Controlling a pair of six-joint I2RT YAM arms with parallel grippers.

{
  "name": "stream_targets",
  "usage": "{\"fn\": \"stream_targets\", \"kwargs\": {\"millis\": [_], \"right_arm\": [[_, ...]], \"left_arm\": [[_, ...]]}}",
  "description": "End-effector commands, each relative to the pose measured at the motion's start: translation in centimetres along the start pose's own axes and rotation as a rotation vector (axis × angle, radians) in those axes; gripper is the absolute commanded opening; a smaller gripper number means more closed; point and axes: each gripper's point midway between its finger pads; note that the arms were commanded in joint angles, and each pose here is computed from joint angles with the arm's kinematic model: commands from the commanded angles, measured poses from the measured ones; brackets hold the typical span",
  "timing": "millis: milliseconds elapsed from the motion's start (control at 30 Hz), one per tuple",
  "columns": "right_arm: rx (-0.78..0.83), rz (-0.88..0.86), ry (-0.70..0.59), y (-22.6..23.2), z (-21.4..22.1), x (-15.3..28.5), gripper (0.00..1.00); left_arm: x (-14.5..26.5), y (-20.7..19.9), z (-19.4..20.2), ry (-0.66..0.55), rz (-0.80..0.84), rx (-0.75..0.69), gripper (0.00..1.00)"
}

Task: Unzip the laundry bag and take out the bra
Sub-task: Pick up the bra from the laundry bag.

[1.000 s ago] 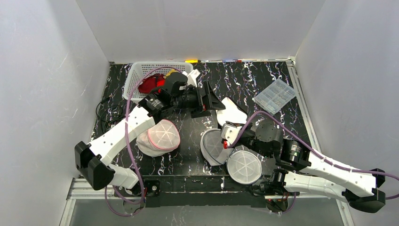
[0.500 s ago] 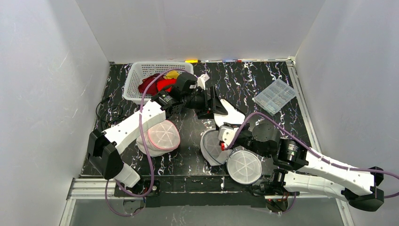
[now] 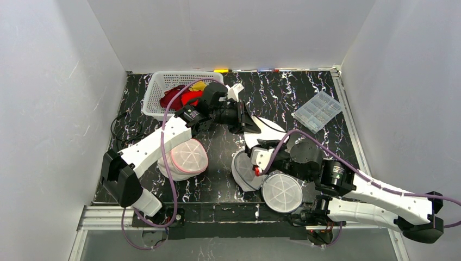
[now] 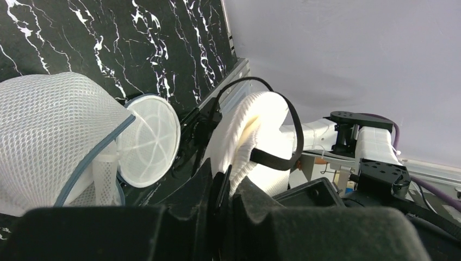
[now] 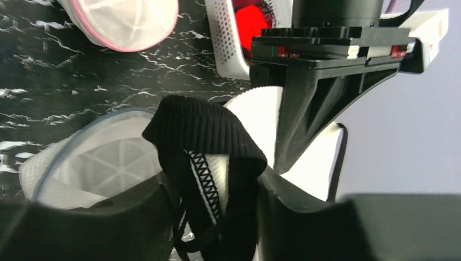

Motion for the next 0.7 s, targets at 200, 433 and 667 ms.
{"fn": "stream_targets", "kwargs": {"millis": [200, 433, 667], "right_arm": [[-0.218, -0.171, -0.209, 0.3, -8.2, 2.0, 0.99], [-0.368, -0.294, -0.403, 0.0, -14.3, 5.2, 0.99], [-0.630, -0.037, -0.614, -6.3, -17.1, 8.9, 0.99]], "left_arm": [[1.9, -1.3, -1.1, -0.070, 0.026, -0.023, 0.00], [4.0, -0.4, -3.9, -0.178, 0.000, -0.007, 0.00], [9.9, 1.7, -8.1, -0.399, -0.137, -0.070, 0.00]]}}
Point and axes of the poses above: each gripper's point midway between its finger pads, its own x axis back along the fingers, its own y axis along the line the jaws close on, z = x × y, and after that the axes turned 7 degrees about -x, right-handed
